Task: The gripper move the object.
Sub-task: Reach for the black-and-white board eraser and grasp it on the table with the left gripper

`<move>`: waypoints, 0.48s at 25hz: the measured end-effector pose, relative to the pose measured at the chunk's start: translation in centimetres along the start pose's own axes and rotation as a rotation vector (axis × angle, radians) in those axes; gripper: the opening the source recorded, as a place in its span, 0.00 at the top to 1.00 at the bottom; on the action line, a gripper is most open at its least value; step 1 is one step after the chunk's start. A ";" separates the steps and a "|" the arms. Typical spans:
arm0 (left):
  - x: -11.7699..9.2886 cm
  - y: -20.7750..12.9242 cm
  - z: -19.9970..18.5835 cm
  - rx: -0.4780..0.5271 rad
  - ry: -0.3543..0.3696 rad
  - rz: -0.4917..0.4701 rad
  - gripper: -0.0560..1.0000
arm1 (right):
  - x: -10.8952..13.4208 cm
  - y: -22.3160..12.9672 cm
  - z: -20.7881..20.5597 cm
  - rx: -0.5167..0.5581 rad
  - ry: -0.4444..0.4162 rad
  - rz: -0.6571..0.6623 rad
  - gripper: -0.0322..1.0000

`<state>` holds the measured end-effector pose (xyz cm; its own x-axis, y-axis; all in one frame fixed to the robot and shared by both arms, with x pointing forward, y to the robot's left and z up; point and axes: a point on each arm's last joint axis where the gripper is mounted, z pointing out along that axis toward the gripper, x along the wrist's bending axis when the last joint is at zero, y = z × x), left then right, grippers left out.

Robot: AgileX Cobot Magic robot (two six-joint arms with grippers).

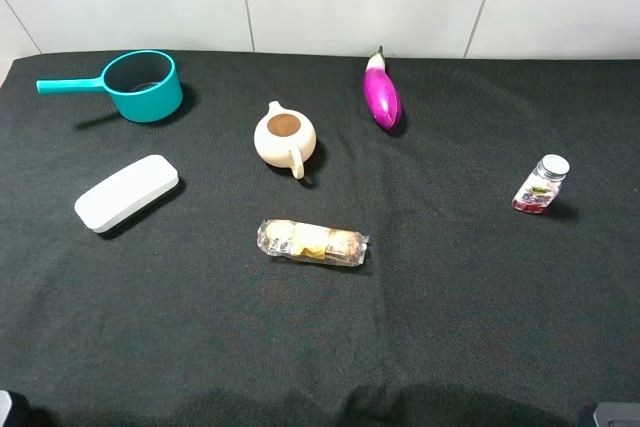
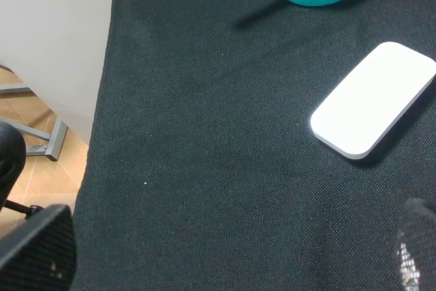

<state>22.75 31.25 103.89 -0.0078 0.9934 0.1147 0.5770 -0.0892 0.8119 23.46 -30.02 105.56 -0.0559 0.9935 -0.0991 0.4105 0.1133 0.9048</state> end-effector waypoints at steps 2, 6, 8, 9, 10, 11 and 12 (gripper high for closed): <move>0.0 0.0 0.0 0.000 0.000 0.000 0.01 | 0.0 0.0 0.0 0.000 0.000 0.000 0.30; 0.0 0.0 0.0 0.000 0.000 0.000 0.01 | 0.0 0.0 0.0 0.000 0.000 0.000 0.30; 0.0 0.0 0.0 0.000 0.000 0.000 0.01 | 0.0 0.0 0.0 0.000 0.000 0.000 0.30; 0.0 0.0 0.0 0.000 0.000 0.000 0.01 | 0.0 0.0 0.0 0.000 0.000 0.000 0.30; 0.0 0.0 0.0 0.000 0.000 0.000 0.01 | 0.0 0.0 0.0 0.000 0.000 0.000 0.30; 0.0 0.0 0.0 0.000 0.000 0.000 0.01 | 0.0 0.0 0.0 0.000 0.000 0.000 0.30; 0.0 0.0 0.0 0.000 0.000 0.000 0.01 | 0.0 0.0 0.0 0.000 0.000 0.000 0.30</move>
<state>22.75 31.25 103.89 -0.0078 0.9934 0.1147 0.5770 -0.0892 0.8119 23.46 -30.02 105.56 -0.0559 0.9935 -0.0991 0.4105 0.1133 0.9048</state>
